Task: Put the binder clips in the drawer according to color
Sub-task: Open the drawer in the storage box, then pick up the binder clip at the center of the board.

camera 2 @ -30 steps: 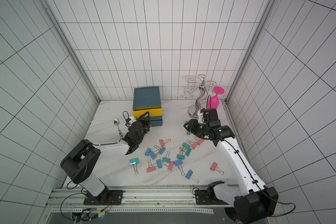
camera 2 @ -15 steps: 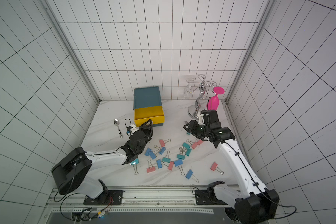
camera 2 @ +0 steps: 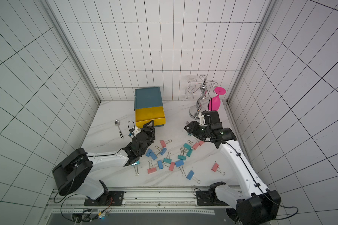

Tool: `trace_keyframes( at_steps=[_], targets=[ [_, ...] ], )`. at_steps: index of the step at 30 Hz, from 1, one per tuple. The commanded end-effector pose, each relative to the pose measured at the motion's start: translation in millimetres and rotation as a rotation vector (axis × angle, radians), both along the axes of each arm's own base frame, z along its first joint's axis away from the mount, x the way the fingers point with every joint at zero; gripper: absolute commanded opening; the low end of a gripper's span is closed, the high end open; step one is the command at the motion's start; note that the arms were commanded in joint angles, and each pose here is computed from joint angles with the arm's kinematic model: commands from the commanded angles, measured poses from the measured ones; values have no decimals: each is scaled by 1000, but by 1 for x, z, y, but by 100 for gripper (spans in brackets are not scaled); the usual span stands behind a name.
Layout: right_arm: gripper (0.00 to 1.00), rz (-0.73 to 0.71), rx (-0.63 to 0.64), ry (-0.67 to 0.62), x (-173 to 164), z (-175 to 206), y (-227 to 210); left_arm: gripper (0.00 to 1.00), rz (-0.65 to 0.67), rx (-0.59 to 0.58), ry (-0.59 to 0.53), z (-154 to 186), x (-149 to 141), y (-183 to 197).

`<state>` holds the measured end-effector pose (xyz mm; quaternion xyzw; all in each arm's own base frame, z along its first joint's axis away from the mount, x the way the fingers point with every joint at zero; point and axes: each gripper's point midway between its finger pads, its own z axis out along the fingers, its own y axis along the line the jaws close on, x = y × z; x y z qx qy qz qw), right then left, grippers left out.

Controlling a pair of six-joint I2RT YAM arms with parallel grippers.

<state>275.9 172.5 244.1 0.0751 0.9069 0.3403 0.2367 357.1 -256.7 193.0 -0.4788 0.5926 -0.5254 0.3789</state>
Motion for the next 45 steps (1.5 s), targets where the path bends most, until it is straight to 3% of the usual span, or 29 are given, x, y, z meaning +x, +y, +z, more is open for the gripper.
trace_keyframes(
  at_steps=[1,9,17,20,23,25,27,34,38,45],
  targets=[
    [64,-16,-31,-3,4,3,-9,82,1,15,26,0,-6,4],
    [70,-79,-148,-7,6,0,-30,85,-57,100,108,4,-41,7],
    [72,-48,-239,115,8,-39,-34,84,-222,459,295,37,-100,48],
    [70,-40,-279,173,7,-63,-37,83,-252,618,310,51,-109,67],
    [68,-56,-324,215,12,-83,-41,81,-354,706,359,51,-108,82],
    [67,-71,-353,246,19,-95,-43,80,-425,707,419,46,-105,97],
    [66,-86,-376,262,27,-103,-44,79,-464,707,412,50,-98,108],
    [64,-119,-517,288,72,-129,-48,79,-444,712,414,53,-81,164],
    [63,-105,-556,293,103,-142,-41,79,-461,639,391,52,-73,172],
    [62,-114,-583,312,138,-159,-31,79,-454,619,360,55,-68,181]
  ],
)
